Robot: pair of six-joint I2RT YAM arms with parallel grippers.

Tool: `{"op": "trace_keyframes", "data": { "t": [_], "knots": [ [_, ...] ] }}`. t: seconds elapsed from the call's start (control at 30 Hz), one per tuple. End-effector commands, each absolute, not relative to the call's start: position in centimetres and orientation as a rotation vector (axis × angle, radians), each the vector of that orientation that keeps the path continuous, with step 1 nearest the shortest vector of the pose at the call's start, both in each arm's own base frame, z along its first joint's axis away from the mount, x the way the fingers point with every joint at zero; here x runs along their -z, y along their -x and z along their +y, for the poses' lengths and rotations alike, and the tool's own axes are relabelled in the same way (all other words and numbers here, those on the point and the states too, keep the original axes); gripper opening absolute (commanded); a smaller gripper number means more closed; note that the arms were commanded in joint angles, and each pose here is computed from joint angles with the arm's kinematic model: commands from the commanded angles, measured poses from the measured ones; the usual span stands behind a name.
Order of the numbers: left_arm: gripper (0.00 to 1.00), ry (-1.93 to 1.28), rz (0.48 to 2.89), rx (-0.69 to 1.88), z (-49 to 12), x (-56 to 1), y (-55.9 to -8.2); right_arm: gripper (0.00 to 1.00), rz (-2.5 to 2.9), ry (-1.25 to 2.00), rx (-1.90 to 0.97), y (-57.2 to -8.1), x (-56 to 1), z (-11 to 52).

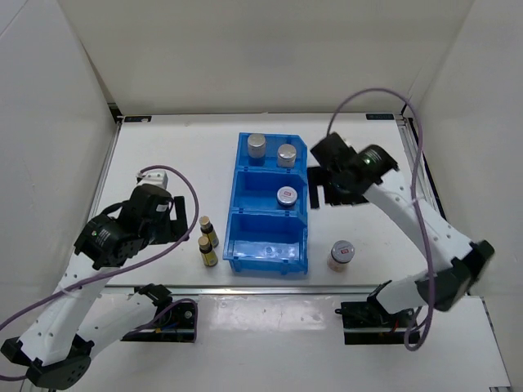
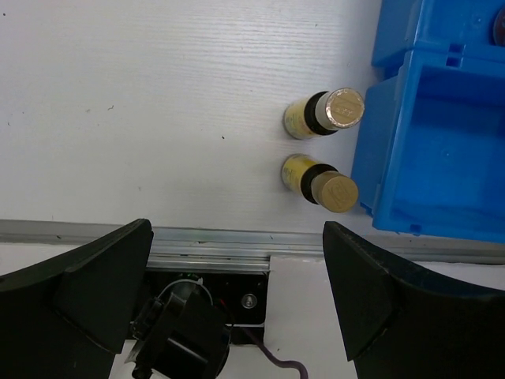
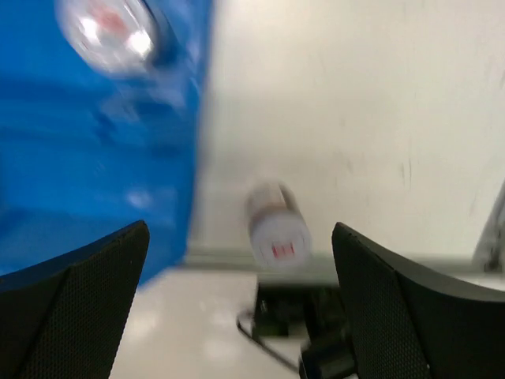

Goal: Organize the condiment bottles

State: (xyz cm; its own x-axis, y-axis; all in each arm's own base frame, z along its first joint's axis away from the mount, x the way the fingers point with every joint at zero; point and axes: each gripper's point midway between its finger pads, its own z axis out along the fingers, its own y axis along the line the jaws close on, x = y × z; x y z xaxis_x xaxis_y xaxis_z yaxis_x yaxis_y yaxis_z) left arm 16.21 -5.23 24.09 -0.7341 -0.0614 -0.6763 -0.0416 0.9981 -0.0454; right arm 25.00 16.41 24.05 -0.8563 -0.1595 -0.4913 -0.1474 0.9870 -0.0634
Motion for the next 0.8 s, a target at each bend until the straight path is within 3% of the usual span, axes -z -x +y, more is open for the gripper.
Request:
{"op": "trace_keyframes", "data": {
  "t": [0.0, 0.27, 0.77],
  "knots": [
    [1.00, 0.018, 2.474, 0.012, -5.3, -22.8, -15.3, 1.00, 2.808, 0.105, 0.083, -19.6, -20.2, 13.9],
    [1.00, 0.008, 2.503, 0.002, -5.4, -22.0, -15.2, 1.00, 3.003, 0.000, 0.084, -13.3, -15.2, 11.7],
    [1.00, 0.004, 2.475, 0.029, -5.2, -22.3, -14.6, 1.00, 3.126, -0.048, 0.224, -12.6, -8.2, 11.5]
  ]
}}
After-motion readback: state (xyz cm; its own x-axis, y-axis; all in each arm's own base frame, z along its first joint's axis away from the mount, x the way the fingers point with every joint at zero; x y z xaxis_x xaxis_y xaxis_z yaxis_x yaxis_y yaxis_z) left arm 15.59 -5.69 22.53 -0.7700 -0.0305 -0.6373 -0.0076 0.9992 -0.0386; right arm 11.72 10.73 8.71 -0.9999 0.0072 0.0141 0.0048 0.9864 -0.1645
